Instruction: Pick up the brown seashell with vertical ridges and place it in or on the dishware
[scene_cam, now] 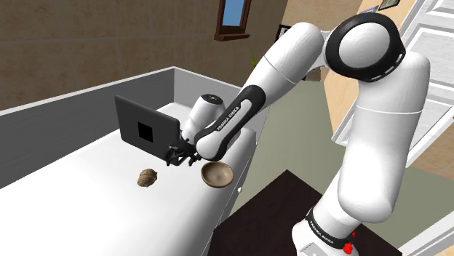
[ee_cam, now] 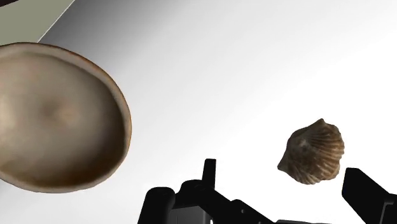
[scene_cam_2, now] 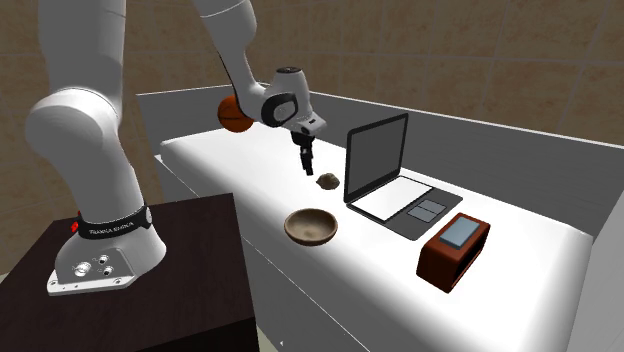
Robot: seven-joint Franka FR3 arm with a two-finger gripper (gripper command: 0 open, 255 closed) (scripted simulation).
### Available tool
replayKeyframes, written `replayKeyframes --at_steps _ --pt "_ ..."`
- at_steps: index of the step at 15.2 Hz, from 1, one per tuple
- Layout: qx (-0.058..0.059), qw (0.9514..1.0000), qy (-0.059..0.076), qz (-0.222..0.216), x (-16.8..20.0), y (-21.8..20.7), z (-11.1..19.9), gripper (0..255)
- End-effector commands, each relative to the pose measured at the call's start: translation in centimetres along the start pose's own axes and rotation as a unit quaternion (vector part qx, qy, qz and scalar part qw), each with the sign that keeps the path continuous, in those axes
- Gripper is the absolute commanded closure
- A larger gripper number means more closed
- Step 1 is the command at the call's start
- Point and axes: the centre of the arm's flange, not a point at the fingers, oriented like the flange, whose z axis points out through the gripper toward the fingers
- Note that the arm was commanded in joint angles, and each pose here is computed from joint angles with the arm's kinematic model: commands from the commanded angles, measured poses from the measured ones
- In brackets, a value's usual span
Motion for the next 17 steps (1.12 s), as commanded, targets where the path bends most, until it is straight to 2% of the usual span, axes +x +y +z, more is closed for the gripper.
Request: replayKeyframes --at_steps 1,7,14,17 --pt "0.005 0.9999 0.007 0.008 0.5 -1.1 2.5 0" --pt "0.019 0.9991 0.024 0.028 2.6 -3.8 8.6 0" --pt "0.019 0.9991 0.024 0.028 2.7 -3.9 12.2 0" --pt "0.019 0.9991 0.024 0.028 2.8 -3.9 12.5 0"
